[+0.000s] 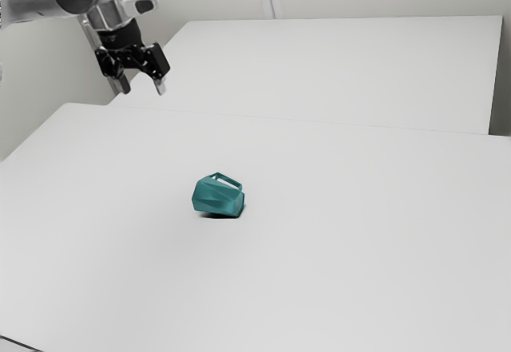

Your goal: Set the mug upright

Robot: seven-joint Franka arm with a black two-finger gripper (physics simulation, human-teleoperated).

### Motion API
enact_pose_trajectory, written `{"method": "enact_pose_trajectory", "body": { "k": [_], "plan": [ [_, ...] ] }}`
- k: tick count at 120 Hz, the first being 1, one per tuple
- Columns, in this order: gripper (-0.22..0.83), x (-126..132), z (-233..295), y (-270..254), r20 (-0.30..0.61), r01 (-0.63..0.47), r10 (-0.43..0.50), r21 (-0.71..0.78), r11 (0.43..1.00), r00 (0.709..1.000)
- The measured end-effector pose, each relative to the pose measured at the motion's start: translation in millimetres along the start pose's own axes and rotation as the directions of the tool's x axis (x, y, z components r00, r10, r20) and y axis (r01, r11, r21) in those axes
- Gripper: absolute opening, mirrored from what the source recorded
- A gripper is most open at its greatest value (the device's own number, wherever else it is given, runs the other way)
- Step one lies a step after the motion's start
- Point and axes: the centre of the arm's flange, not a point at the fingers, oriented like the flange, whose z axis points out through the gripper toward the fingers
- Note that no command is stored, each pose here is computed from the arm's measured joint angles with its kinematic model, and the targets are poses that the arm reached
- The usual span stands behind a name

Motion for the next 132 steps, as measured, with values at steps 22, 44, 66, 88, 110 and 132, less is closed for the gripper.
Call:
{"method": "enact_pose_trajectory", "body": {
  "k": [22,44,66,88,110,132],
  "plan": [
    [0.62,22,29,-9,0.042,-0.012,0.013,-0.014,1.000,0.999],
    [0.62,39,74,-47,0.104,0.041,-0.031,-0.102,0.994,0.994],
    [0.62,46,115,-70,0.162,0.104,-0.069,-0.219,0.970,0.984],
    [0.62,45,162,-82,0.236,0.172,-0.093,-0.342,0.924,0.967],
    [0.62,37,206,-76,0.291,0.216,-0.095,-0.420,0.882,0.952],
    [0.62,39,238,-79,0.299,0.234,-0.097,-0.467,0.853,0.949]
  ]
}}
